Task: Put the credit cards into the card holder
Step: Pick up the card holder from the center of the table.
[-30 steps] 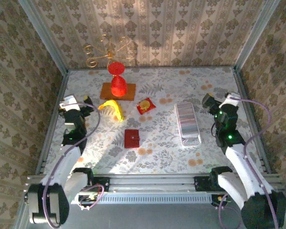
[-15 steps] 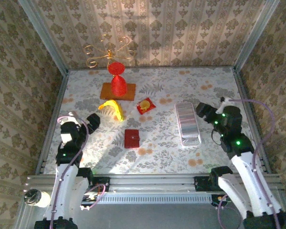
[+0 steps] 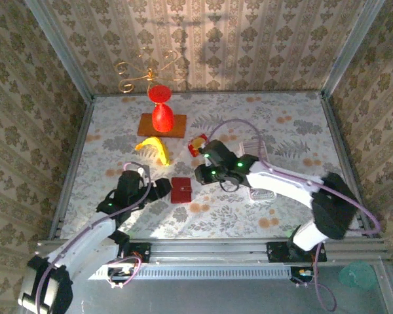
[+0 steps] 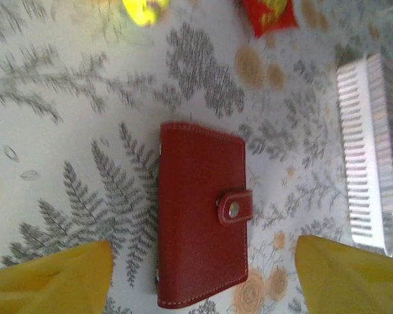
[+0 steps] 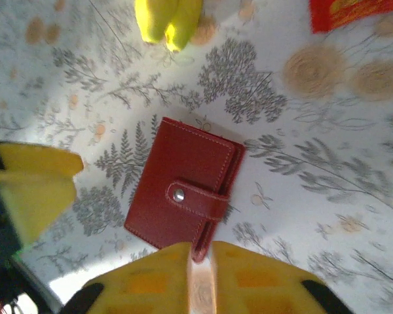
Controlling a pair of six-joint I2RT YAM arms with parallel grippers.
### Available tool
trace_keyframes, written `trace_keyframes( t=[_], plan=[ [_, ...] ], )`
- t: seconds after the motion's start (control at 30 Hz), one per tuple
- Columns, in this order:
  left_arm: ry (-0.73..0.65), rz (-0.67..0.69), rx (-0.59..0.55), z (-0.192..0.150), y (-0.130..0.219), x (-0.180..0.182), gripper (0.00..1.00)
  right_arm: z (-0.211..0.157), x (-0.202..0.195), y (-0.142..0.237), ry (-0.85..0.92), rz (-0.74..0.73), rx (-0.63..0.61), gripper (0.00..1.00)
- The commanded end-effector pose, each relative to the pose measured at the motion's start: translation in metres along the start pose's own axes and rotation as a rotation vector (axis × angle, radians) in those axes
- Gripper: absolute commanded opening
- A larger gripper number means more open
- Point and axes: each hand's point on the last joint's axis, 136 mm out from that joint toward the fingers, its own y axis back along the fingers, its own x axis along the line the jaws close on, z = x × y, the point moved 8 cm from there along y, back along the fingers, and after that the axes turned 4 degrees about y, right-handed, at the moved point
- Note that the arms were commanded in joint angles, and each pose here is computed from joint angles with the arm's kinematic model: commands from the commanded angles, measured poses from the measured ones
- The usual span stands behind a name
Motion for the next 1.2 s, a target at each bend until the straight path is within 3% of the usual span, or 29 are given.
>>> trace_keyframes(
  t=[0.0,0.23,0.6,1.17],
  plan=[
    [0.003,-0.039,-0.011,0.0,-0.006,-0.008,0.71,0.005,0.007,-0.029,-0.044,0.044,0.049,0.09],
    [0.008,-0.006,-0.028,-0.008,-0.006,0.001,0.64,0.004,0.004,-0.071,-0.091,0.051,0.096,0.05],
    [0.012,0.017,-0.033,-0.012,-0.009,0.005,0.6,-0.004,-0.002,-0.093,-0.093,0.024,0.15,0.02],
    [0.048,-0.017,0.04,-0.018,-0.045,-0.006,0.51,-0.042,-0.044,-0.105,-0.177,-0.049,0.22,0.0]
  ],
)
